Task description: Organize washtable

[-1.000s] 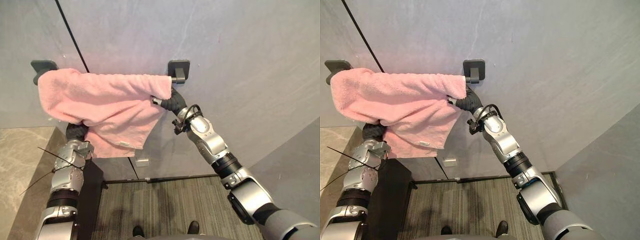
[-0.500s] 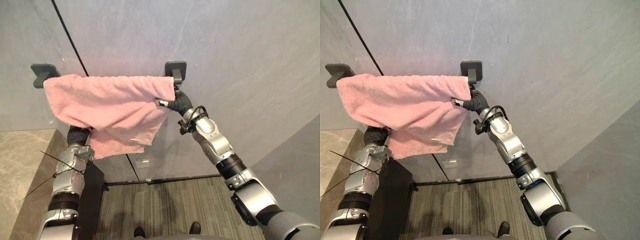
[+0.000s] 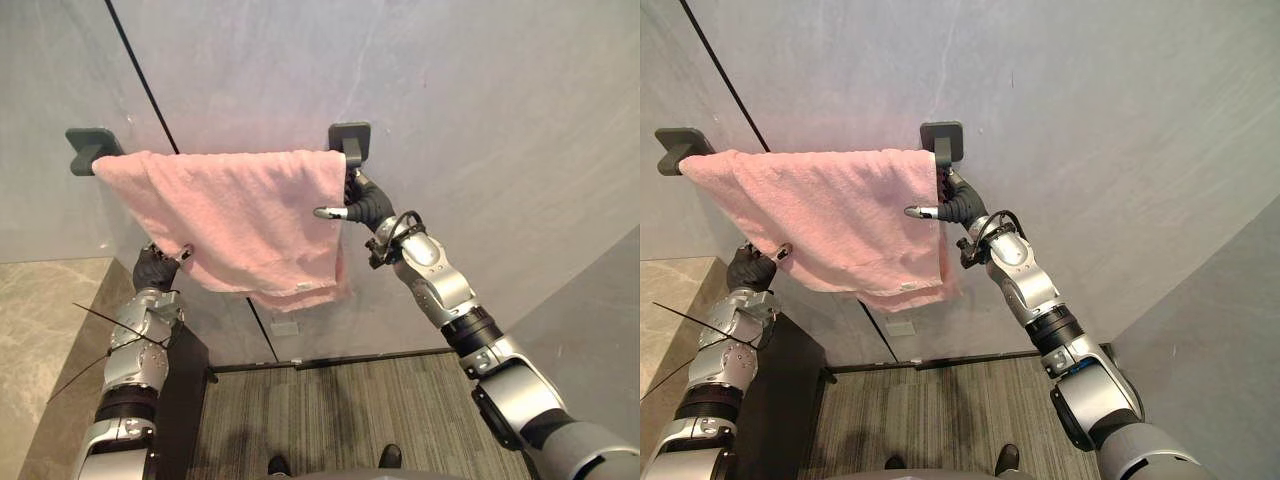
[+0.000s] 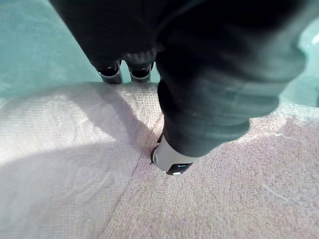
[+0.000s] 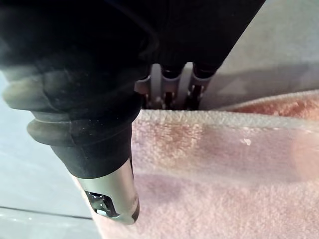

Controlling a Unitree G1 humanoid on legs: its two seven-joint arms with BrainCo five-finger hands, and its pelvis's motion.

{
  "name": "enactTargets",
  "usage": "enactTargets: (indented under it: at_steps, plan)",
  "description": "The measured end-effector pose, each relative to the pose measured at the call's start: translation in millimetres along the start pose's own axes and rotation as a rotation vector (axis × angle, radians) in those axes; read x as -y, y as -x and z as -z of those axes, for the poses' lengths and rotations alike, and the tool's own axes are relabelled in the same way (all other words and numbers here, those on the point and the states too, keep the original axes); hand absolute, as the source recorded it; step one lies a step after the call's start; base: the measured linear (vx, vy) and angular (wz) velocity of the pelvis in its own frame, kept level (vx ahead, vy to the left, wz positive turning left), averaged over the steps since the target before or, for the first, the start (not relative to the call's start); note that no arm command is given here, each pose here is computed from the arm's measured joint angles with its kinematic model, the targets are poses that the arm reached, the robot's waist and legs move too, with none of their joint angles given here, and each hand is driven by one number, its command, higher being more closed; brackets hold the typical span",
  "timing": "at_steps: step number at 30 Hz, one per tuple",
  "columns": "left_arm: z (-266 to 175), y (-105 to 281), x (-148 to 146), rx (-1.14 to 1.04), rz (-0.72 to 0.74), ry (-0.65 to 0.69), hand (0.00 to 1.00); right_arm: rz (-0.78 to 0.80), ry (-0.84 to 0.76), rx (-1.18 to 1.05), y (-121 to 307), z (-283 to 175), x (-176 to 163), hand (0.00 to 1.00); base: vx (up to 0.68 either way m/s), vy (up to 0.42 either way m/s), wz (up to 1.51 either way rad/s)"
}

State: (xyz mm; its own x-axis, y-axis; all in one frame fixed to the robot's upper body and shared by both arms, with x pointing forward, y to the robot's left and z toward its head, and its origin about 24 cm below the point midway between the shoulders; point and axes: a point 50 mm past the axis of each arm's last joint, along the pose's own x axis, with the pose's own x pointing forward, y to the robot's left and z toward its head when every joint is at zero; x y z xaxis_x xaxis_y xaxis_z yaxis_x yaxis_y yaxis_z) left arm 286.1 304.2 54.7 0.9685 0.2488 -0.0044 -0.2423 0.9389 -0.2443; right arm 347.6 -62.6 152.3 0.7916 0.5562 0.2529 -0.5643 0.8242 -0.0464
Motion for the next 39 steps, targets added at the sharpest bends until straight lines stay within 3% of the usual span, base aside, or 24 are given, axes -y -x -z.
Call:
enactTargets:
  at_steps: [3,8,12,14,17,21,26,29,35,39]
  plan:
    - [-1.6,0.0,-2.5,0.007,-0.012,0.014,0.0,0.018,0.005,-0.024,7.4,6.5,6.5,0.0,0.0,0.0,0.0]
    - [-22.7,2.1,-35.2,0.072,-0.158,0.021,0.0,0.111,-0.014,-0.028,28.2,11.9,27.6,0.0,0.0,0.0,-0.02]
    - [-62.9,11.4,-65.8,0.244,-0.346,0.077,0.0,0.343,-0.026,0.053,62.4,-3.1,73.0,0.0,0.0,0.0,0.0]
    - [-102.6,29.3,-84.9,0.434,-0.498,0.1,0.0,0.541,-0.028,0.119,89.8,-14.4,100.7,0.0,0.0,0.0,0.0]
    - [-147.4,58.8,-97.0,0.656,-0.707,-0.008,0.0,0.751,-0.021,0.168,120.9,-22.9,123.3,0.0,0.0,0.0,0.0]
    - [-176.5,85.8,-87.9,0.825,-0.81,-0.156,0.0,0.842,0.02,0.254,134.2,-42.6,129.9,0.0,0.0,0.0,0.0]
    - [-182.6,82.9,-31.3,0.926,-0.558,-0.229,0.0,0.793,0.065,0.389,129.8,-70.8,116.7,0.0,-0.02,-0.004,0.13]
    - [-173.9,81.3,24.7,0.937,-0.2,-0.261,0.0,0.625,0.062,0.493,112.2,-86.2,82.8,0.0,-0.03,0.0,-0.02]
    - [-125.6,74.3,79.3,0.742,0.216,-0.128,0.0,0.234,0.003,0.509,74.3,-83.8,20.5,0.0,0.01,-0.008,-0.02]
    - [-99.9,78.5,87.4,0.627,0.334,0.018,0.0,0.006,-0.037,0.511,53.1,-85.5,-10.9,0.0,0.06,-0.008,0.01]
